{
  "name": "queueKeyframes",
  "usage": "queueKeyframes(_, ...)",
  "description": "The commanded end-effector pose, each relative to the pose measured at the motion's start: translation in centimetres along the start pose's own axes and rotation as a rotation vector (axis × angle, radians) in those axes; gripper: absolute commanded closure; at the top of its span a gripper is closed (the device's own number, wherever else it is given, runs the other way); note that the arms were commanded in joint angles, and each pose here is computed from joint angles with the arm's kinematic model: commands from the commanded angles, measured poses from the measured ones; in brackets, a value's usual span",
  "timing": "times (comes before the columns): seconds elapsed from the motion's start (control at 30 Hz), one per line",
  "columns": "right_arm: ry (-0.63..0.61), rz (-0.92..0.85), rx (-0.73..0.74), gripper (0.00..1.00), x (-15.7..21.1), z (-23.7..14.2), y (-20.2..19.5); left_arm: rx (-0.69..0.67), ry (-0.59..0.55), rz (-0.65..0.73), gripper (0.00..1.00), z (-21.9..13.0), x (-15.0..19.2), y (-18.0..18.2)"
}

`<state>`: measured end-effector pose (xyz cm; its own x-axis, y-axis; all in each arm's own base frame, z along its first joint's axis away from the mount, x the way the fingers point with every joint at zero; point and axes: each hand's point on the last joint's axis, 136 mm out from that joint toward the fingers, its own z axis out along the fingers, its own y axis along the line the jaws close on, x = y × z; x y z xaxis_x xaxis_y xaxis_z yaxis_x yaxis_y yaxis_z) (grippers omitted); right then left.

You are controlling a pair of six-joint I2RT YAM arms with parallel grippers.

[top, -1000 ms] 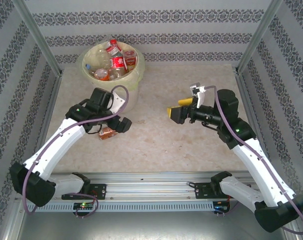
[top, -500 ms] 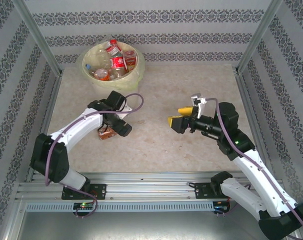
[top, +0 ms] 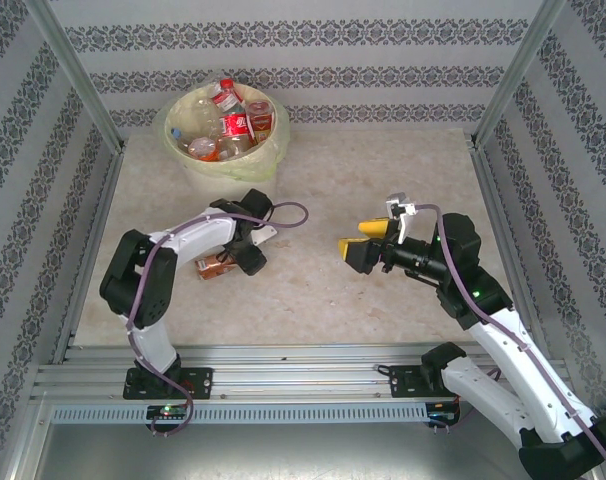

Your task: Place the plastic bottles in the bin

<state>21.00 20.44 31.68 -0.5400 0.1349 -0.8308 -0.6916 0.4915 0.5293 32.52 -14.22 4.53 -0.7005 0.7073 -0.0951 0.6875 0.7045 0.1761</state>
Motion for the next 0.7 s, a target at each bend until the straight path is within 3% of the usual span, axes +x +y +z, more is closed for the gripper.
queueKeyframes(0.0, -0.01, -0.028, -0.019, 0.02, 0.1, -0.1, 0.5, -0.05, -0.003, 0.055, 0.29, 0.4, -1.2, 0.6)
queueKeyframes(0.17, -0.007, -0.025, -0.002, 0.02, 0.3, -0.1, 0.2, -0.055, 0.025, 0.07, 0.32, 1.4, -1.3, 0.6)
queueKeyframes(0.67, -0.005, -0.016, 0.018, 0.02, 0.2, 0.1, -0.4, 0.021, 0.003, 0.038, 0.58, 0.8, -1.7, -1.1)
